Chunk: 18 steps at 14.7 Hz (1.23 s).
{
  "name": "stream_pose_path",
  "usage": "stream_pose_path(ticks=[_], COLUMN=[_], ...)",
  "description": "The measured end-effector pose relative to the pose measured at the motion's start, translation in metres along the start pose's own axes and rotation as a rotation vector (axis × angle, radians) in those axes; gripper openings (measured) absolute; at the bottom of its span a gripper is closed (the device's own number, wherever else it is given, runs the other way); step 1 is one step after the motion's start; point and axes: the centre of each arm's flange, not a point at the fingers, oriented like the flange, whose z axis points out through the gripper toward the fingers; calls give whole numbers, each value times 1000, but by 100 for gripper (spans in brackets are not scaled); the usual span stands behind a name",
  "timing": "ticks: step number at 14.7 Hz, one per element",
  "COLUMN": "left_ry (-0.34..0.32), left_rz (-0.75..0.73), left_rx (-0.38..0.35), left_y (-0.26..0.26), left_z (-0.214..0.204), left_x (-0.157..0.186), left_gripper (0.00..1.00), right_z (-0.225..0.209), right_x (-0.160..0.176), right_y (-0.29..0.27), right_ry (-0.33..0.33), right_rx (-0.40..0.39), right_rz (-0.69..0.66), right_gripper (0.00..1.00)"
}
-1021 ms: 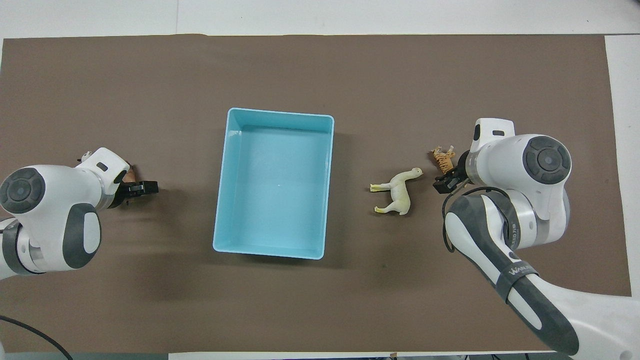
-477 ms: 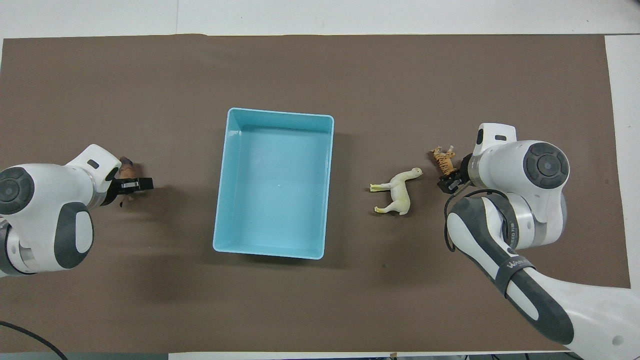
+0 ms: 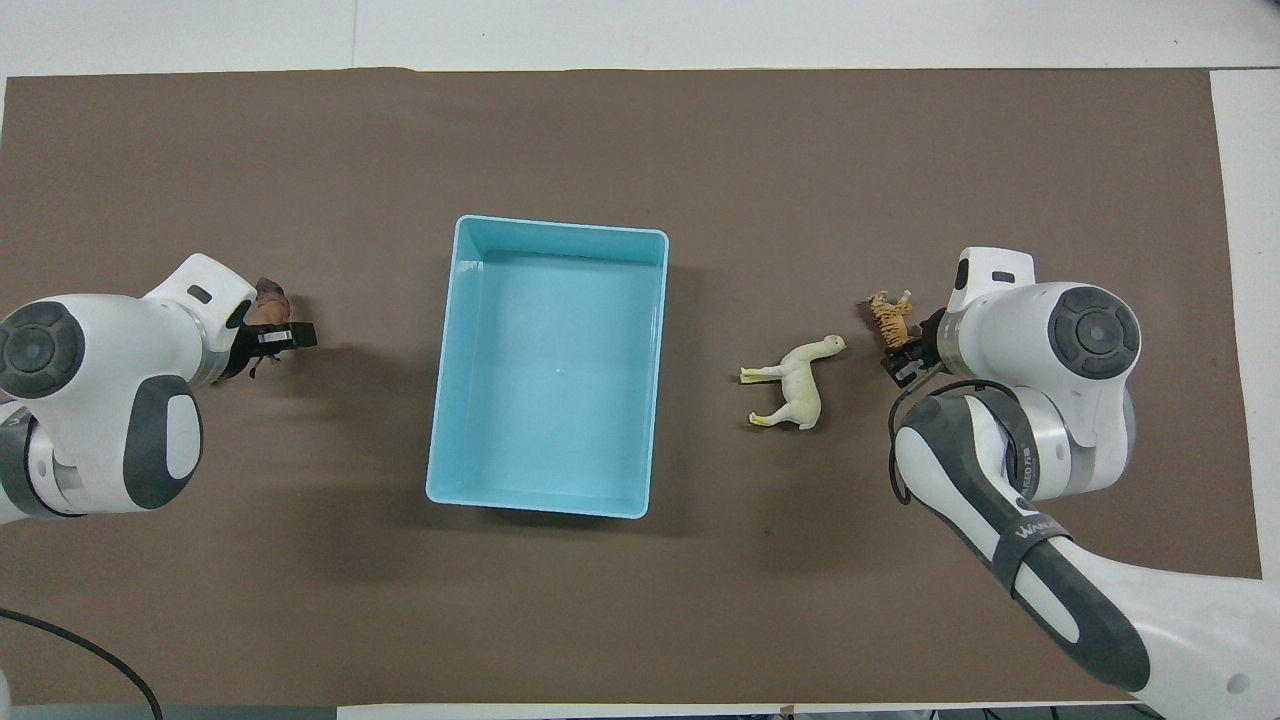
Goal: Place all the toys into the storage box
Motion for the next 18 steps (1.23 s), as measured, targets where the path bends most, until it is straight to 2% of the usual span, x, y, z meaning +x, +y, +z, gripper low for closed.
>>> stream_pose_path(ticks=[2, 4, 7, 9, 11, 13, 15, 16, 18], left_ry=[-15, -58, -100, -109, -113, -123, -143, -150, -154], left_rz=[-24, -71, -157, -207, -239, -248, -228, -221, -221], left_rx=[1, 8, 17, 15, 10, 11, 28, 35, 42], left_y=[12, 43, 117, 175, 229, 268, 283, 283, 278], left_z=[-17, -46, -101, -123, -129, -129, -119, -112, -104], left_x=[14, 28, 34, 17, -11, -39, -63, -72, -82], left_gripper=[1, 1, 1, 1, 1, 1, 2, 8, 27], right_z=[-1, -8, -53, -100, -137, -154, -159, -160, -157], right_x=[1, 7, 35, 59, 80, 98, 110, 114, 120], right_y=[0, 4, 16, 22, 16, -2, -19, -25, -38], right_ry=[2, 5, -33, -45, -28, 8, 20, 18, 8], right_rx=[-1, -3, 16, 22, 50, 117, 145, 149, 154], right_rz=[28, 59, 119, 192, 278, 382, 469, 506, 564], right_gripper=[53, 53, 53, 53, 53, 53, 53, 53, 53])
